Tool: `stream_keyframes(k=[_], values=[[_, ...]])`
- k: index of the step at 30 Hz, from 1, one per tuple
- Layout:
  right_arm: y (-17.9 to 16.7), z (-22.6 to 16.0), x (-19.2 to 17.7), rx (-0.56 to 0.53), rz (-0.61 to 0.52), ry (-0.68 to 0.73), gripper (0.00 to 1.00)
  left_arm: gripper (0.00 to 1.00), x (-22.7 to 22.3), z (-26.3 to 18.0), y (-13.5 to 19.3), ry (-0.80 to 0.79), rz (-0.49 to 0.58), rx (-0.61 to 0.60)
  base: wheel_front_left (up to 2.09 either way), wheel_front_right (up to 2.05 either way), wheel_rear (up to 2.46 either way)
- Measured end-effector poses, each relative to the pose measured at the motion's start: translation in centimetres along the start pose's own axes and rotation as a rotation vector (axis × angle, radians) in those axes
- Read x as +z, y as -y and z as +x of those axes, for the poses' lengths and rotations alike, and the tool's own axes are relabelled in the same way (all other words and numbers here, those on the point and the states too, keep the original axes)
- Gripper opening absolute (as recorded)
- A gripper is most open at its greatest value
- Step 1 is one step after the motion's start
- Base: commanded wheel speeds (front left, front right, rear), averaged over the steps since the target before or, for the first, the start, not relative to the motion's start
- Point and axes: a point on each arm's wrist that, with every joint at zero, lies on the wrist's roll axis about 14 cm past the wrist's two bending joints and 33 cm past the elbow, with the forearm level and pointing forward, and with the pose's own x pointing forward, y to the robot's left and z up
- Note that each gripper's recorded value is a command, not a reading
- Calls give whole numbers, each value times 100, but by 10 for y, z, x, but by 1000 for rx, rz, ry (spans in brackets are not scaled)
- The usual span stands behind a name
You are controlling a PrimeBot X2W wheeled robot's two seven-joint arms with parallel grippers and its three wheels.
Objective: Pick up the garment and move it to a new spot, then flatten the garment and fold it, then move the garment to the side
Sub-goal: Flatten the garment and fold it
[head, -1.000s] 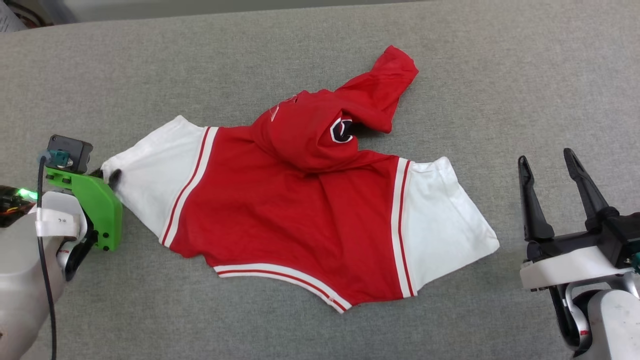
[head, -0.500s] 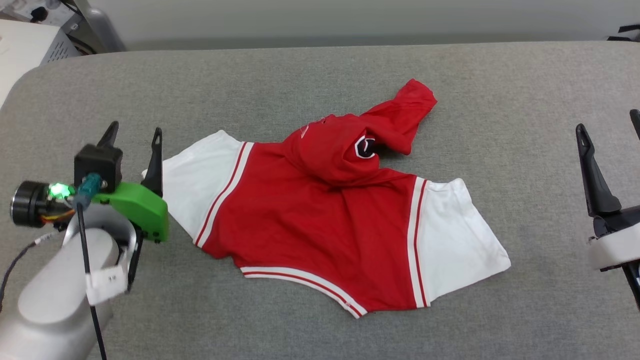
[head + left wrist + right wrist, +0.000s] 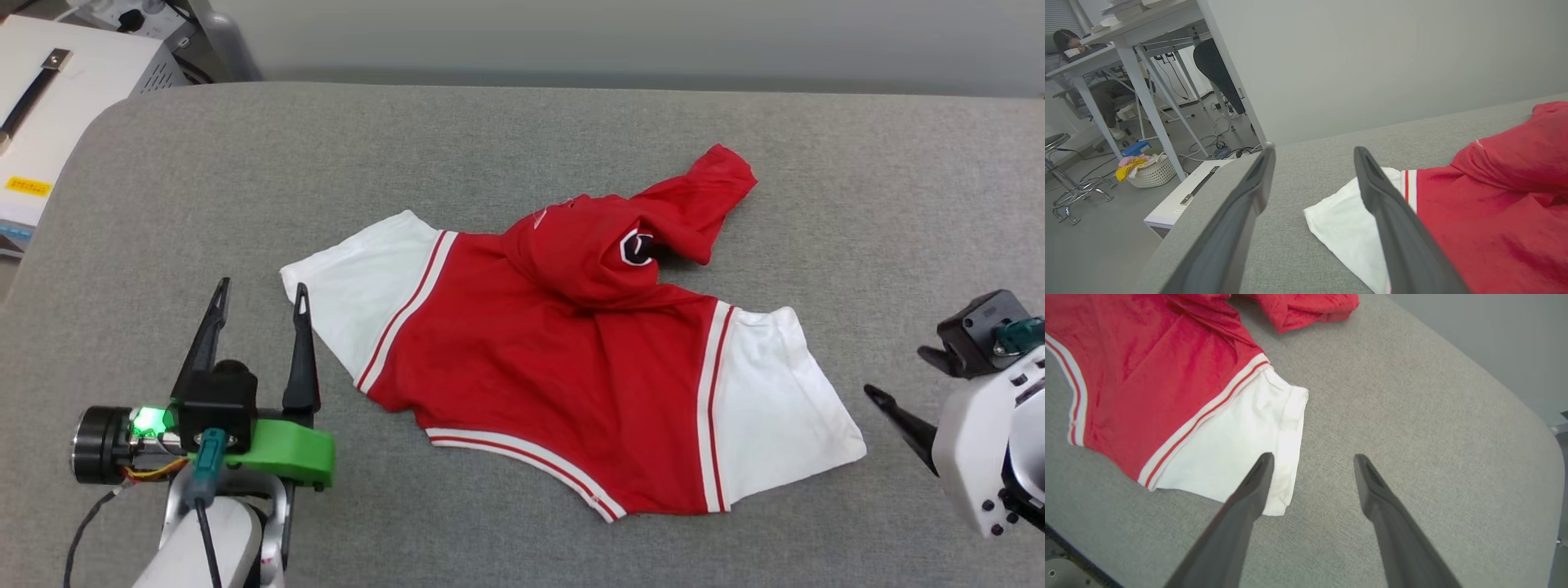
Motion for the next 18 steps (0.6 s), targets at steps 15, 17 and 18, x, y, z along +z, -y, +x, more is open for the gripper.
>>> stream_keyframes(k=[15,17,18], values=[[-18,59,-87,120,132,-340,100,100,-18,-5,-8,-35,0,52,0,0,0],[-24,65,-100,138,138,-373,100,100,-22,-5,-10,-44,8,55,0,0,0],[-26,67,-105,147,135,-386,100,100,-24,-5,-11,-48,10,59,0,0,0]])
